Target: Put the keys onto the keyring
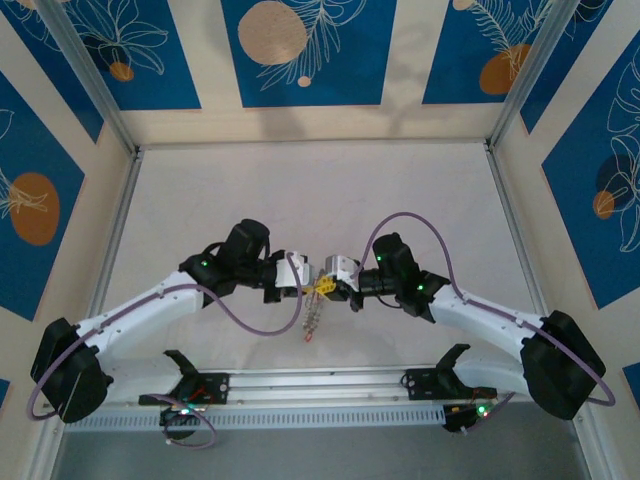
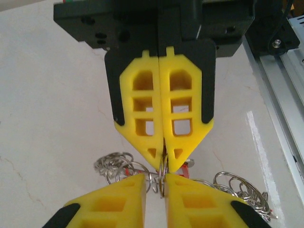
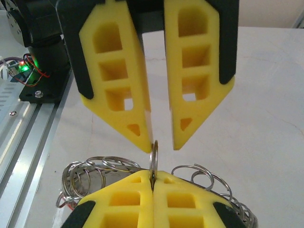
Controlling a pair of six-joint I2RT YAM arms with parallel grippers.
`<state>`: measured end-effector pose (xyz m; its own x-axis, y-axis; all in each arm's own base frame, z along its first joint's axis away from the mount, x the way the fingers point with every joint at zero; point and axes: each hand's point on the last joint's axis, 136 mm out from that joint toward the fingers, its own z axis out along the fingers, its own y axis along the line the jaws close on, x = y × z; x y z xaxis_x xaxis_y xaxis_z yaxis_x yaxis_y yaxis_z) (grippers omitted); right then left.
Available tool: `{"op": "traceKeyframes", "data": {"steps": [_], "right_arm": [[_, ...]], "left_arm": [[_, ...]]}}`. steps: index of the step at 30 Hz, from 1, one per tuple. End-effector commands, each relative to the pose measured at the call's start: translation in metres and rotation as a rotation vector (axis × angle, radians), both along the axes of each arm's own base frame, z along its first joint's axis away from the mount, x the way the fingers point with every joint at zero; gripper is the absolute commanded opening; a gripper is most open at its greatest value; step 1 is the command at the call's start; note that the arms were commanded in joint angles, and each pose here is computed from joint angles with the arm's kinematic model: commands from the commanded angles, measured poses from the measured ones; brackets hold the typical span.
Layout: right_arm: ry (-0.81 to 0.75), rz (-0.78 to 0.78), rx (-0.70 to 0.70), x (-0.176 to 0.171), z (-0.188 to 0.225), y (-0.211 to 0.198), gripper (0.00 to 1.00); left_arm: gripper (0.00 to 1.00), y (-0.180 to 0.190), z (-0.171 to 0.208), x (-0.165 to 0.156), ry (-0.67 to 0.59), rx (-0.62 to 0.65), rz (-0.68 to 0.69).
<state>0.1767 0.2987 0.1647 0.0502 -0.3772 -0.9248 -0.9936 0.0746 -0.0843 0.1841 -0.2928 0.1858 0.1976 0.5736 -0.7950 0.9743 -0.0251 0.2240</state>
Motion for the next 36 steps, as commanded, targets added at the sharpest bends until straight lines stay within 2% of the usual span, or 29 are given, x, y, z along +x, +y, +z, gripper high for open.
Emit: {"op": "traceKeyframes", "data": {"steps": [1, 3, 5, 6, 9, 13, 14, 16, 21, 26, 29, 32, 36], "right_arm": [[-0.037, 0.02, 0.054, 0.003, 0.022, 0.009, 0.0], [-0.038, 0.018, 0.054, 0.003, 0.022, 0.009, 0.0], [-0.043, 0.016, 0.059, 0.003, 0.023, 0.009, 0.0], [-0.043, 0.016, 0.062, 0.002, 0.023, 0.008, 0.0], [-0.047, 0.011, 0.068, 0.002, 0.025, 0.006, 0.0], [-0.051, 0.012, 0.072, 0.002, 0.027, 0.005, 0.0], [-0.049, 0.015, 0.072, 0.002, 0.027, 0.006, 0.0], [-0.05, 0.017, 0.072, 0.002, 0.028, 0.006, 0.0], [-0.06, 0.007, 0.073, 0.003, 0.026, 0.004, 0.0], [-0.041, -0.01, 0.109, 0.002, 0.023, -0.002, 0.19], [-0.014, -0.007, 0.111, -0.001, 0.017, -0.004, 0.25], [-0.005, -0.014, 0.114, -0.002, 0.014, -0.005, 0.25], [-0.017, -0.022, 0.132, -0.001, 0.018, -0.005, 0.16]], "left_arm": [[0.11, -0.007, 0.01, 0.0, -0.019, -0.012, -0.028], [0.05, -0.009, 0.011, 0.001, -0.019, -0.015, -0.032], [0.04, -0.01, 0.009, 0.001, -0.014, -0.007, -0.038], [0.05, -0.01, 0.008, 0.002, -0.01, 0.002, -0.037], [0.18, -0.01, 0.001, 0.0, 0.012, 0.028, -0.047], [0.19, -0.013, -0.002, -0.004, 0.054, 0.03, -0.074], [0.15, -0.014, -0.002, -0.004, 0.063, 0.029, -0.075], [0.0, -0.014, -0.001, -0.005, 0.062, 0.026, -0.081], [0.0, -0.01, 0.004, -0.003, 0.023, 0.021, -0.061], [0.0, -0.011, 0.022, -0.009, 0.026, -0.087, -0.081], [0.0, -0.013, 0.032, -0.011, 0.026, -0.141, -0.099], [0.0, -0.016, 0.037, -0.011, 0.017, -0.175, -0.11], [0.0, -0.018, 0.042, -0.012, 0.015, -0.207, -0.116]]}}
